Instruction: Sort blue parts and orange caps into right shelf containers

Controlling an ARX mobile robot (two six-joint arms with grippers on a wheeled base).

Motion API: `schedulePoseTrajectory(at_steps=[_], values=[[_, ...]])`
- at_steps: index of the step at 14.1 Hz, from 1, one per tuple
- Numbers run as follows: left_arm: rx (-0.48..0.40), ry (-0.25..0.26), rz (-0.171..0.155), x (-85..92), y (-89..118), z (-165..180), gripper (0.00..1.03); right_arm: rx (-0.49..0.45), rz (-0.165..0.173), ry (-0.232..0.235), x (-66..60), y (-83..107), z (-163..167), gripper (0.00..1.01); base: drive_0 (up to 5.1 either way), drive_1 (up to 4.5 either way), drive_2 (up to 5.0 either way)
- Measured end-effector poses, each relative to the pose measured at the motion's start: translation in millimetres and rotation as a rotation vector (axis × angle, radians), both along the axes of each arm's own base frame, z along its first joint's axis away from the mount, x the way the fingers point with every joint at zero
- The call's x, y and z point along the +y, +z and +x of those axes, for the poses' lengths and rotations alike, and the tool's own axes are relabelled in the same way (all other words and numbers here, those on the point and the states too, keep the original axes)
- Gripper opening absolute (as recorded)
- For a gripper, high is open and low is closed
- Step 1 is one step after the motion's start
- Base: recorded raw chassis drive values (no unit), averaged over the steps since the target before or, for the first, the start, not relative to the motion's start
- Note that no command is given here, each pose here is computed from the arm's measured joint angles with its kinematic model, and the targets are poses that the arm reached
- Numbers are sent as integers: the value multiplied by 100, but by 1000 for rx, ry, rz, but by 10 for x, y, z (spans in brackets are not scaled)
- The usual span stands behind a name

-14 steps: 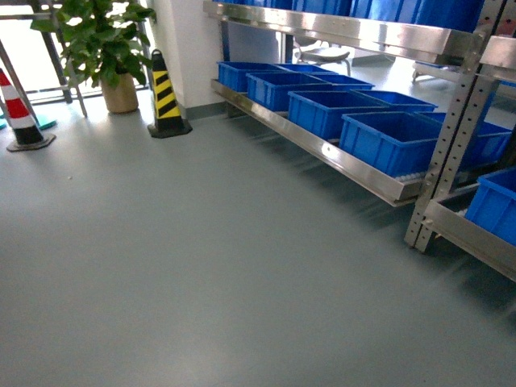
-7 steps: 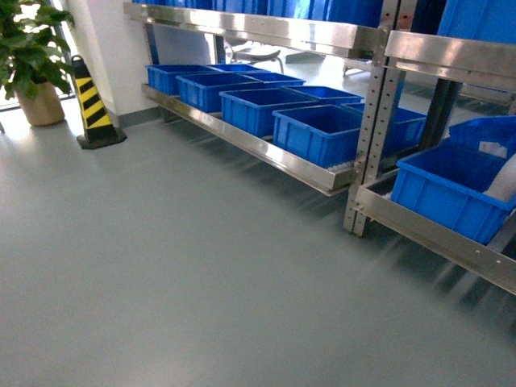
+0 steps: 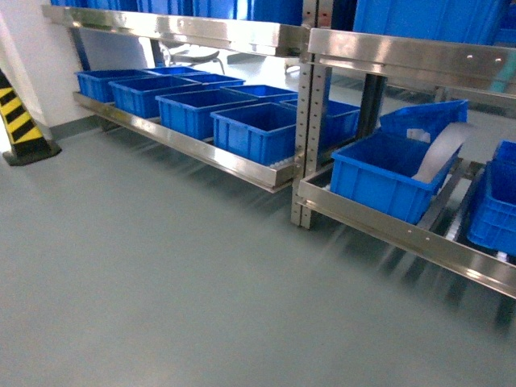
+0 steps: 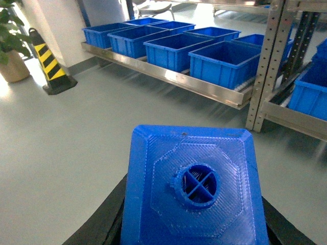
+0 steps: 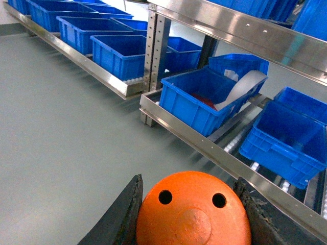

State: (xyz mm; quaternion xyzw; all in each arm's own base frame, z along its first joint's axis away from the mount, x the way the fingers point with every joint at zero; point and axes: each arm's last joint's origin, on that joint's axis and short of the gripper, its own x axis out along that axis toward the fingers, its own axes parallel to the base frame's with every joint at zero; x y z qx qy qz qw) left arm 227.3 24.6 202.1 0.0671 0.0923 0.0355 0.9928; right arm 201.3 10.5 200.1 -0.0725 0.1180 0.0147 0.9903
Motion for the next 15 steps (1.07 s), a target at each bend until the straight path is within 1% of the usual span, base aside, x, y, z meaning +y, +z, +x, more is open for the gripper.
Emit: schedulePoseTrajectory(at_steps=[15], values=[[0,0,0,0,0,0,44,0,0,0,0,-1,0,44,-162,-162,-162]])
